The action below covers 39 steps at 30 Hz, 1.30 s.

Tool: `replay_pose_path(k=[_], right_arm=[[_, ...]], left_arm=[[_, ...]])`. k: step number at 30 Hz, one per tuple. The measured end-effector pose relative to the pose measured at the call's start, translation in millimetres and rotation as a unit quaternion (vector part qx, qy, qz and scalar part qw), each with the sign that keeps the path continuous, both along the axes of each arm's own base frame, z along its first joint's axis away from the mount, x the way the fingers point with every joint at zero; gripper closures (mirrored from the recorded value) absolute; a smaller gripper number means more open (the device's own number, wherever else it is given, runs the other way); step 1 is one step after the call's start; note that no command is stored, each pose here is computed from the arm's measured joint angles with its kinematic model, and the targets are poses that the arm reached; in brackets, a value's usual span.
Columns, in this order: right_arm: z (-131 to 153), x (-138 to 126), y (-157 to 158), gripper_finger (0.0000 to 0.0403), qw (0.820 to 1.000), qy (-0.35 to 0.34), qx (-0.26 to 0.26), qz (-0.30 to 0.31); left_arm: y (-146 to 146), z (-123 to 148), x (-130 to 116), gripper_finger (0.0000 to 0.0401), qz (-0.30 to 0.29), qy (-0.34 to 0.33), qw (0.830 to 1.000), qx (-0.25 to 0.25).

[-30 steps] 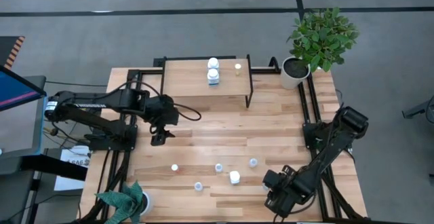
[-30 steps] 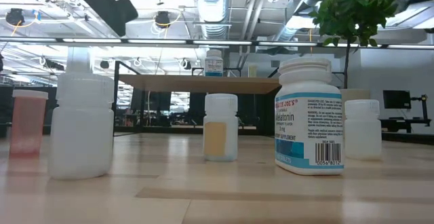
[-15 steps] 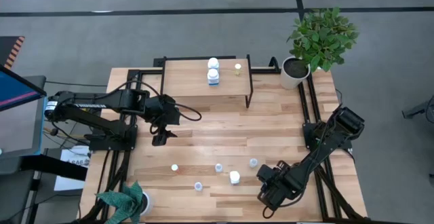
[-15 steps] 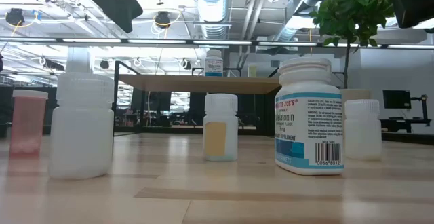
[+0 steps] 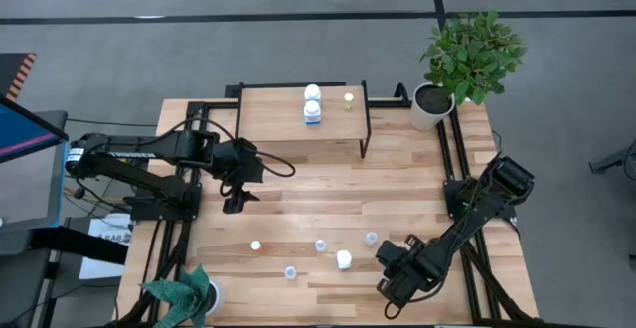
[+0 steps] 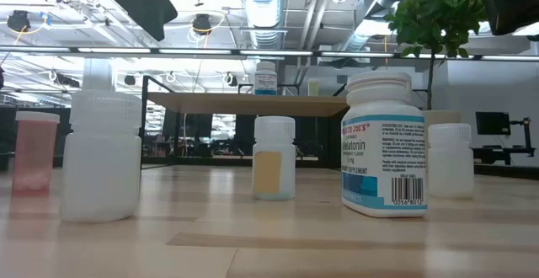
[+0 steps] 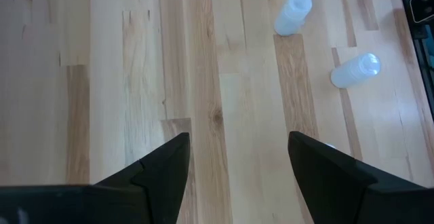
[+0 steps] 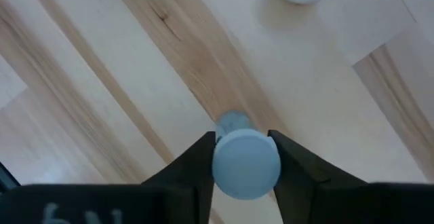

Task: Pick and place medicine bottles onto shelf by color
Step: Put the blue pill bottle on the shelf

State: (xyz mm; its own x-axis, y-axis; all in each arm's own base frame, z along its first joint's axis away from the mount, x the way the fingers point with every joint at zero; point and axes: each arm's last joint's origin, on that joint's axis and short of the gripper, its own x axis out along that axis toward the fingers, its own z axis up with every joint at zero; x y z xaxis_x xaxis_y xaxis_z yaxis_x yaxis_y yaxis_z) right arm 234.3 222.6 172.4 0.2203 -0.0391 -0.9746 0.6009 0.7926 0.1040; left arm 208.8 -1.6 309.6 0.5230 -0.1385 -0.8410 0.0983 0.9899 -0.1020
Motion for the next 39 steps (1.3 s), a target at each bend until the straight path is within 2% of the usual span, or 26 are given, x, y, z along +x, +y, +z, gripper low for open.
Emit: replay_pose_path(k=[4, 8, 15, 20, 24, 28, 39], right_arm=[[0.7, 0.3, 0.0, 0.0291, 1.0, 0.0, -0.001, 0.001], [16.6, 8.1, -0.6, 0.0294, 1.0, 0.008, -0.002, 0.017], [78.2, 42.2, -11.3, 0.0283, 0.994, -0.016, -0.005, 0.11], [125.7, 71.3, -36.9, 0.0292, 0.98, -0.065, -0.018, 0.189], [154.3, 91.4, -72.0, 0.0289, 0.969, -0.091, -0.044, 0.226], [168.9, 105.1, -115.7, 0.0289, 0.965, -0.088, -0.073, 0.234], [172.7, 114.4, -261.2, 0.0288, 0.976, -0.033, -0.128, 0.172]], left_arm=[[0.0, 0.0, 0.0, 0.0166, 0.0, 0.0, 1.0, 0.0], [0.0, 0.0, 0.0, 0.0166, -0.006, -0.001, 1.0, 0.004], [0.0, 0.0, 0.0, 0.0166, -0.02, -0.003, 1.0, 0.012], [0.0, 0.0, 0.0, 0.0166, -0.022, -0.004, 1.0, 0.014], [0.0, 0.0, 0.0, 0.0166, -0.022, -0.004, 1.0, 0.014], [0.0, 0.1, 0.0, 0.0166, -0.022, -0.004, 1.0, 0.014], [0.1, 0.1, 0.0, 0.0166, -0.034, -0.006, 0.999, 0.023]])
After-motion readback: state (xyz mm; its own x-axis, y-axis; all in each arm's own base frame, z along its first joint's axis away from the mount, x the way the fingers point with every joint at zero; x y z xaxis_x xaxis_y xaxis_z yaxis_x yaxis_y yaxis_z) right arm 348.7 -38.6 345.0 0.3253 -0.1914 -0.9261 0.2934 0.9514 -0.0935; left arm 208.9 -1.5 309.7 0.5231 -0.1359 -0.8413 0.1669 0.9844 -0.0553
